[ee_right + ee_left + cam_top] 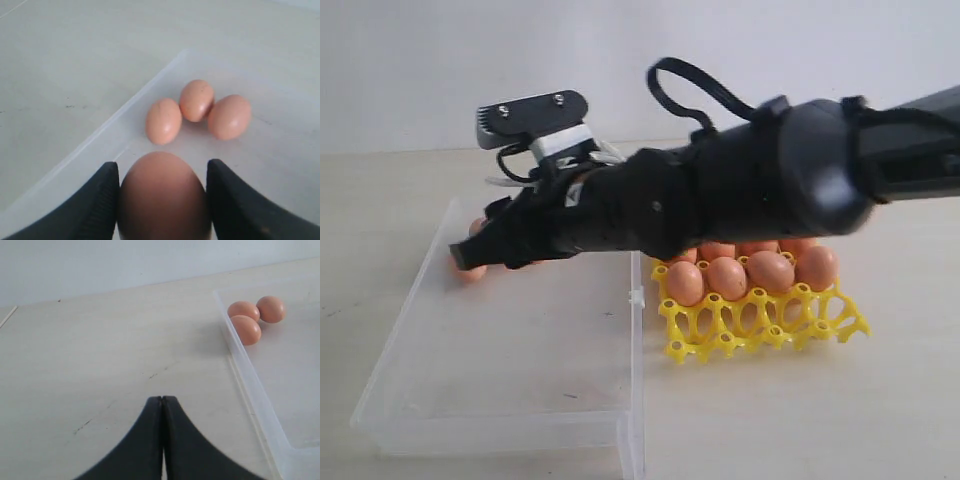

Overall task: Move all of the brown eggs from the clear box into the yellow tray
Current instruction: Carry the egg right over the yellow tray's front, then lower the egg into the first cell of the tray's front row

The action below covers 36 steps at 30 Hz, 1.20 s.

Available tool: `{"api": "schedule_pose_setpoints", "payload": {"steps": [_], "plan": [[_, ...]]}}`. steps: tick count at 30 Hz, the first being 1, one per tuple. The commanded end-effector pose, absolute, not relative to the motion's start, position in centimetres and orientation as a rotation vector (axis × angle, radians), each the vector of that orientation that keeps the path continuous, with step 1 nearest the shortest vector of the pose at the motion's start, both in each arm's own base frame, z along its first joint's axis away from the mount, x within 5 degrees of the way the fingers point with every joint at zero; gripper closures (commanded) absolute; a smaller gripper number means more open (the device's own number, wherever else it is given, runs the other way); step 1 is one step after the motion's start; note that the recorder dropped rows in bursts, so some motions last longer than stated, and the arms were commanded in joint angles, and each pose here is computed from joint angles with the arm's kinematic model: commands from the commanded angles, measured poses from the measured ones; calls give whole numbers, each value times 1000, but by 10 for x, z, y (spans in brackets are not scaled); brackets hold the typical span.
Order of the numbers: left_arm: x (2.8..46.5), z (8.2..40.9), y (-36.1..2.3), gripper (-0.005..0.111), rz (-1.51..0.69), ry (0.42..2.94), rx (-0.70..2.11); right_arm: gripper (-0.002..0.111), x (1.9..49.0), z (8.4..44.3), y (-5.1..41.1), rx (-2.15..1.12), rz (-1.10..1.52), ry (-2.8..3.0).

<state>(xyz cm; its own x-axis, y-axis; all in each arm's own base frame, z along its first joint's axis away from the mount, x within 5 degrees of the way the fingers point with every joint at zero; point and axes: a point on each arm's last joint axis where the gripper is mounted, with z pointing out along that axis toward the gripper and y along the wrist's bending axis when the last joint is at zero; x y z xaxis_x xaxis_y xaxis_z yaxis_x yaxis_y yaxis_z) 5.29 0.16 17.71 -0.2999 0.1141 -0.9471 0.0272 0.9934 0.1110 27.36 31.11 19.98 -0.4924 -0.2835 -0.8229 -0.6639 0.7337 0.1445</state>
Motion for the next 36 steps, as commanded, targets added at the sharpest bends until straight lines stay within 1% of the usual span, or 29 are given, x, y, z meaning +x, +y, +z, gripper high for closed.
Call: {"api": "schedule_pose_setpoints", "payload": {"steps": [1,10,16,23,30,36], "plan": [[53,179,1,107,74,1859,100,108,258,205,274,-686,443,1950],[53,179,1,107,74,1859,100,108,242,194,206,-454,288,1964],[53,179,1,107,74,1859,100,108,232,183,177,-354,248,1979],[53,179,1,107,74,1859,100,108,217,170,162,-367,221,2003],[53,179,1,107,74,1859,100,108,206,173,165,-475,323,1899],[53,179,1,107,74,1859,100,108,204,174,162,-485,316,1843]]}}
